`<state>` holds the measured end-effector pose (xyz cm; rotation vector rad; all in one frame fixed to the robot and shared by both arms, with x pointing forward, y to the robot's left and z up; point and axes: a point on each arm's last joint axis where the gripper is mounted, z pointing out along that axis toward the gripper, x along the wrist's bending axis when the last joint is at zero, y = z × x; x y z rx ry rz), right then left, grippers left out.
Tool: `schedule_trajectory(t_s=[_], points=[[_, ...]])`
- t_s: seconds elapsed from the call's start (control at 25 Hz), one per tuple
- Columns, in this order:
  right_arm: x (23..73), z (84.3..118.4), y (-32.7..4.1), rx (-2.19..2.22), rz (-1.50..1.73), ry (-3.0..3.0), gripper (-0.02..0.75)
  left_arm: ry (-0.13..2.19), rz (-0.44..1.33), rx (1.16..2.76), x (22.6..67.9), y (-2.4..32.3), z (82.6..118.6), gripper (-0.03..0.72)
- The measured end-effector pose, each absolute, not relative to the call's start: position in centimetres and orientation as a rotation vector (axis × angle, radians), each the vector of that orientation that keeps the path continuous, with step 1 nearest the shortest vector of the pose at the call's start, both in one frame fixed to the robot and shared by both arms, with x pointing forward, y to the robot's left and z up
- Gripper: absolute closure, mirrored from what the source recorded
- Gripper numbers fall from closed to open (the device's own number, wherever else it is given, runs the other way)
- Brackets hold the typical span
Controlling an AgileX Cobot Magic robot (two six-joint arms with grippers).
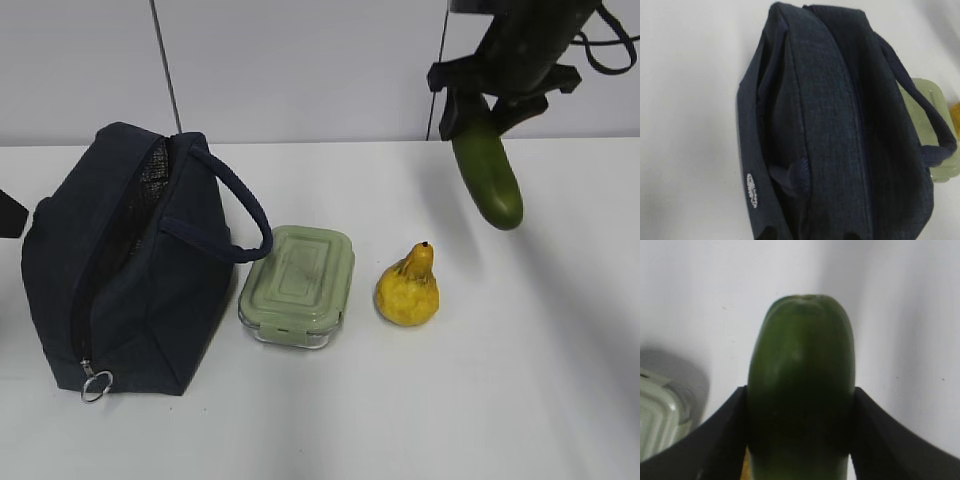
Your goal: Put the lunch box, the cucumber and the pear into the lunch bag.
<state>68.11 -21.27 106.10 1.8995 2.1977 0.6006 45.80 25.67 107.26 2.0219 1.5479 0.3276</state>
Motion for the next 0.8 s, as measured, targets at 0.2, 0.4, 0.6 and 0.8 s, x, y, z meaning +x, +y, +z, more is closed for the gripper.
schedule_trajectory(t_s=[0.2, 0.4, 0.6, 0.8], points=[[67.7, 109.0, -20.1, 1.834, 0.820, 2.257, 0.318, 1.553, 0.233, 2.057, 47.1, 25.2, 105.6, 0.429], [67.3, 110.0, -18.5, 1.758, 0.914, 2.316, 0.318, 1.571, 0.198, 2.075, 47.7, 25.1, 104.6, 0.429], [66.3, 110.5, -15.2, 1.640, 1.031, 2.431, 0.318, 1.580, 0.184, 2.084, 48.2, 25.0, 104.0, 0.606], [65.1, 111.6, -10.8, 1.362, 1.263, 2.543, 0.318, 1.580, 0.190, 2.081, 48.4, 25.0, 103.9, 0.697]])
